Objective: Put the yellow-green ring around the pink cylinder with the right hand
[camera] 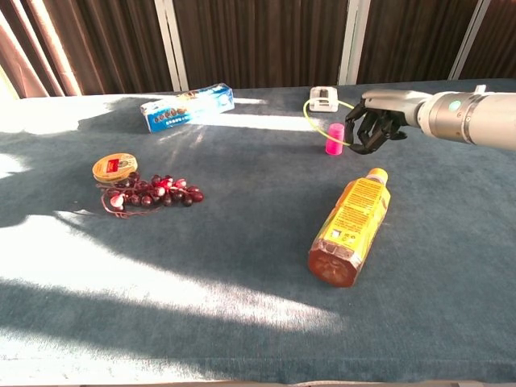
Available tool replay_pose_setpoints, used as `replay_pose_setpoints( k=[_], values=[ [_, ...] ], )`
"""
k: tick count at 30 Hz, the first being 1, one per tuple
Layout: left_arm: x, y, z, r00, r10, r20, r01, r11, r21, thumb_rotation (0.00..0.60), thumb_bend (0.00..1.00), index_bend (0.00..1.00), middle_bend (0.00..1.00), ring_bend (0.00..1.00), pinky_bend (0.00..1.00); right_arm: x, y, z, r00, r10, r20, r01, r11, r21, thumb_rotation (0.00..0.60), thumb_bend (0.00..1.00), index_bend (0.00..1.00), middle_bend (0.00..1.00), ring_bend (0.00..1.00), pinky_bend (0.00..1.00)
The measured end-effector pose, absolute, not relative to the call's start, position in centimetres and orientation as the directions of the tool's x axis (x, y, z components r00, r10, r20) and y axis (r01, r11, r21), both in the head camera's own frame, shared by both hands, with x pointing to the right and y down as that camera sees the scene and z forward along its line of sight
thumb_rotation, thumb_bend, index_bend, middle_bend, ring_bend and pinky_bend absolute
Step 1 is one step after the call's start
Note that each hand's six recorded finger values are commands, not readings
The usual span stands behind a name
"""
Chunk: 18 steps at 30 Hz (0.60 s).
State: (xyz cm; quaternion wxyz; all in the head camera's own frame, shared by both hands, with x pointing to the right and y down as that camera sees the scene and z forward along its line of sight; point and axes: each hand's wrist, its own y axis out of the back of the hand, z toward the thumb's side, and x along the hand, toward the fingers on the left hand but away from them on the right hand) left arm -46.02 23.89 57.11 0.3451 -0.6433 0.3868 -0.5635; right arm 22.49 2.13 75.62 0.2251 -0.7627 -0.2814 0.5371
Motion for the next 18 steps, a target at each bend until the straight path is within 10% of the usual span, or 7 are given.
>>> replay_pose_setpoints(
  k=[18],
  values=[
    [-45.8, 24.1, 57.0, 0.081, -0.884, 0.461, -0.108, -0.467, -0.877, 0.600, 0.49, 0.28, 0.28, 0.17, 0.19, 21.6, 2.6, 77.5, 0.267, 0.697, -0.666, 0.142, -0.712, -0.688, 0.600, 0.37, 0.64, 0.89, 1.00, 1.00]
  ],
)
